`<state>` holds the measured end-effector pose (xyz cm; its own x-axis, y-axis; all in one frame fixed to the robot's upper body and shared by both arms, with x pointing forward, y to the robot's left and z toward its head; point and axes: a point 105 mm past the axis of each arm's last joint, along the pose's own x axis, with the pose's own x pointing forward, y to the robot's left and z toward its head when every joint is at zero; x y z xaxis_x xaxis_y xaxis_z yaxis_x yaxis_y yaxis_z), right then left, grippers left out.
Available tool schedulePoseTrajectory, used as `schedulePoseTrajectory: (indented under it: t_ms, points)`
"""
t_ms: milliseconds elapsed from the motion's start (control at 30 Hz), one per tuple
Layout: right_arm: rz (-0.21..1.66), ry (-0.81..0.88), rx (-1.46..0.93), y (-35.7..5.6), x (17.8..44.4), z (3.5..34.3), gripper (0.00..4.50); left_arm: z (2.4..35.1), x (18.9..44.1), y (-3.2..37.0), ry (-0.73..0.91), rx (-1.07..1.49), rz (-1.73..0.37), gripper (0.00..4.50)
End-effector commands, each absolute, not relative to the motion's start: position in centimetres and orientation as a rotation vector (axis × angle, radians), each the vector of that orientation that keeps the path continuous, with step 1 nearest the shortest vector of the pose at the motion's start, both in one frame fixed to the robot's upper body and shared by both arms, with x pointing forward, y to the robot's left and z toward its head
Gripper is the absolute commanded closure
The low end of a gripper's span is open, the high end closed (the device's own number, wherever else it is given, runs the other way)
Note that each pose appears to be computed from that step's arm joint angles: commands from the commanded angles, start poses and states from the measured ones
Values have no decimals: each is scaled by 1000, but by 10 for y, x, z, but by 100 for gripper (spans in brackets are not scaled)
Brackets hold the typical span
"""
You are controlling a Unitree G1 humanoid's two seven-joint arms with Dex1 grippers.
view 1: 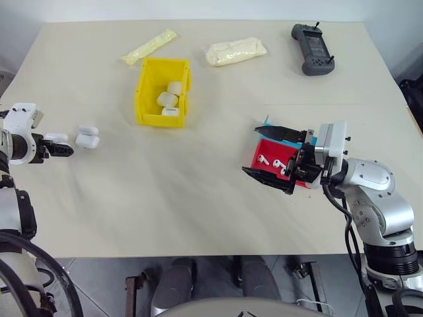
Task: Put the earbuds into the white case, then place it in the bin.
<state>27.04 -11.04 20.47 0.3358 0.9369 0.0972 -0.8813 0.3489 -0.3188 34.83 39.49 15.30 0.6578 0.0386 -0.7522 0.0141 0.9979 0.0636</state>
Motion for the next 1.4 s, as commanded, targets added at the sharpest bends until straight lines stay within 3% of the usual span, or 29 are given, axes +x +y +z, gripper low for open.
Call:
schedulePoseTrajectory:
  t_ms: [33,233,333,467,567,933,1167,1400]
  points:
    - [1195,-339,-242,-111,265,216,0,154,342,404,866,65,51,173]
    - [1193,-333,-244,-112,264,214,0,176,345,404,715,77,-62,173]
    - [1189,-327,-243,-114,265,213,0,210,347,399,419,47,-203,173]
    - [1204,-304,-248,-115,265,209,0,243,324,376,4,95,-436,173]
    - [1221,-278,-301,-120,266,205,0,256,307,351,-174,99,-502,173]
    - [1150,-212,-376,-153,271,208,0,188,275,196,-305,228,-918,173]
    - [980,-126,-420,-197,262,203,0,161,270,120,-372,103,-1133,173]
    - [799,66,-506,-260,231,179,0,164,256,42,-533,-1,-1473,173]
